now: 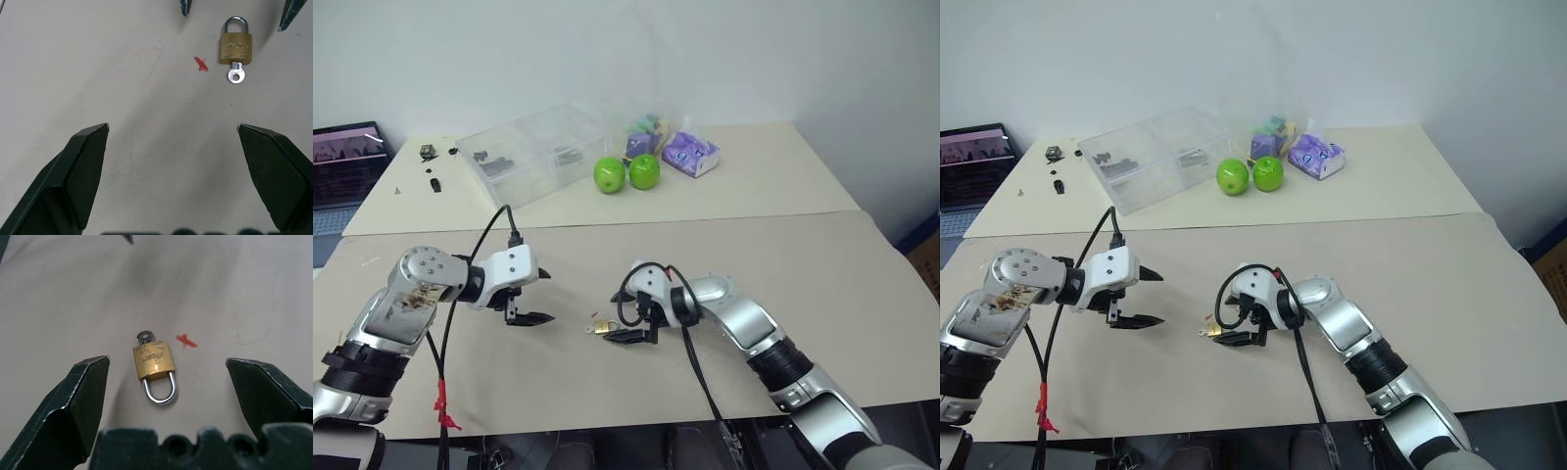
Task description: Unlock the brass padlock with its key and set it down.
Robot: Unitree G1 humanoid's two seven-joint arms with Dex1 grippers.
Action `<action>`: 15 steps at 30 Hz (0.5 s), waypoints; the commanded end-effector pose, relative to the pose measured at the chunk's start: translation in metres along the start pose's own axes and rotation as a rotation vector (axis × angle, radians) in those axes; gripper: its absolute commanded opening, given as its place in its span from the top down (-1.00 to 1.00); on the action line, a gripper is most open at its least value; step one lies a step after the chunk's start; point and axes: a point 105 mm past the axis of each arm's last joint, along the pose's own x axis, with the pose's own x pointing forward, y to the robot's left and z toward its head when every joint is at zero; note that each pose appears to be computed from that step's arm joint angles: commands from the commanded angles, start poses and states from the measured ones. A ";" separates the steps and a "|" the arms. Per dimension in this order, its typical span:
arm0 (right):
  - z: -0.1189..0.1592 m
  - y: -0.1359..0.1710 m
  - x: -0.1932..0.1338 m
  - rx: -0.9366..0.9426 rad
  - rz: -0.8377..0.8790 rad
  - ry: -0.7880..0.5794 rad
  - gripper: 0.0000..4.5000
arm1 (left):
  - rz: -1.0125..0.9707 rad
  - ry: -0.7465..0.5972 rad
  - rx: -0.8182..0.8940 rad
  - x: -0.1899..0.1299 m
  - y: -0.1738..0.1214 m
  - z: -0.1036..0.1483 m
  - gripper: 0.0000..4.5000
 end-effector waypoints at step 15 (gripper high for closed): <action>0.003 -0.004 0.010 -0.050 -0.055 -0.040 -1.00 | 0.040 0.029 0.043 -0.016 0.012 -0.003 -0.99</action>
